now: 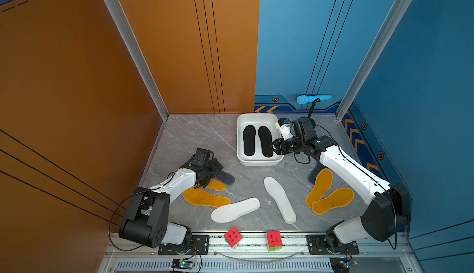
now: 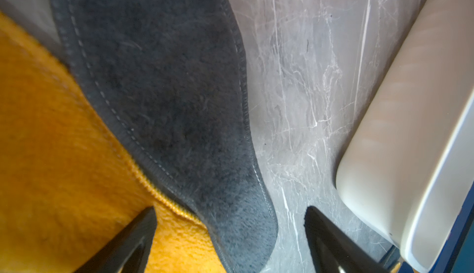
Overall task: Put the insoles into the storage box
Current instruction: Pick up the insole from the center of the board.
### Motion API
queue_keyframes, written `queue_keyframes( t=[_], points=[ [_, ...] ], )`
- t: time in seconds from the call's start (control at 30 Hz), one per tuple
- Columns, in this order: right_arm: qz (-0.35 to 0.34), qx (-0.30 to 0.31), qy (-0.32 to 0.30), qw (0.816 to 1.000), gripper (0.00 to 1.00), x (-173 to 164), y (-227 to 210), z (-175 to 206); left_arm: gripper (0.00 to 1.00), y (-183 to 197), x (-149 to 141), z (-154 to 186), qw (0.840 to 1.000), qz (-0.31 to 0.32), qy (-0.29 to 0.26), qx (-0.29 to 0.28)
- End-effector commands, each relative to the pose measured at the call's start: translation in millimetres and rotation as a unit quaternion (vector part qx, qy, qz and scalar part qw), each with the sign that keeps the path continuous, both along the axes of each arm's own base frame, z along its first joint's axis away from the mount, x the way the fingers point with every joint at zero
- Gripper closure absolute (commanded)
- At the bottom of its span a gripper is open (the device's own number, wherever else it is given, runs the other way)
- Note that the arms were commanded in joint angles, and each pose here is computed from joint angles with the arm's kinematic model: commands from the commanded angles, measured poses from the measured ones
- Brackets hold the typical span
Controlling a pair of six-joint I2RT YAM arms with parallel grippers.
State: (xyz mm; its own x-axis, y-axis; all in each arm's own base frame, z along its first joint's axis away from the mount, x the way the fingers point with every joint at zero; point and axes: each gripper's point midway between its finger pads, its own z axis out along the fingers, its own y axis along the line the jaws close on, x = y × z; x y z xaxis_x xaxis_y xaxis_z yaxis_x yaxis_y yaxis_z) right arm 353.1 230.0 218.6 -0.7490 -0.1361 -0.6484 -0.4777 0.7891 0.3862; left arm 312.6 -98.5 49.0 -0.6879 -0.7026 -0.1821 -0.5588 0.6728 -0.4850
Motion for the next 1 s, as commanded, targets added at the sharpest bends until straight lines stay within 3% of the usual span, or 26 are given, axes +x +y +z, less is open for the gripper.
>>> queue_keyframes(
  t=[0.0,0.13,0.97],
  points=[
    [0.014,0.015,-0.016,1.0,0.61,-4,0,7,0.08,-1,3,13,1.0,0.009,-0.008,0.002],
    [0.012,0.016,-0.014,1.0,0.61,-5,-3,5,0.07,1,5,22,1.0,0.015,-0.023,0.004],
    [0.0,0.025,-0.011,1.0,0.63,-4,-12,4,0.07,-11,23,1,0.999,0.017,-0.019,-0.025]
  ],
)
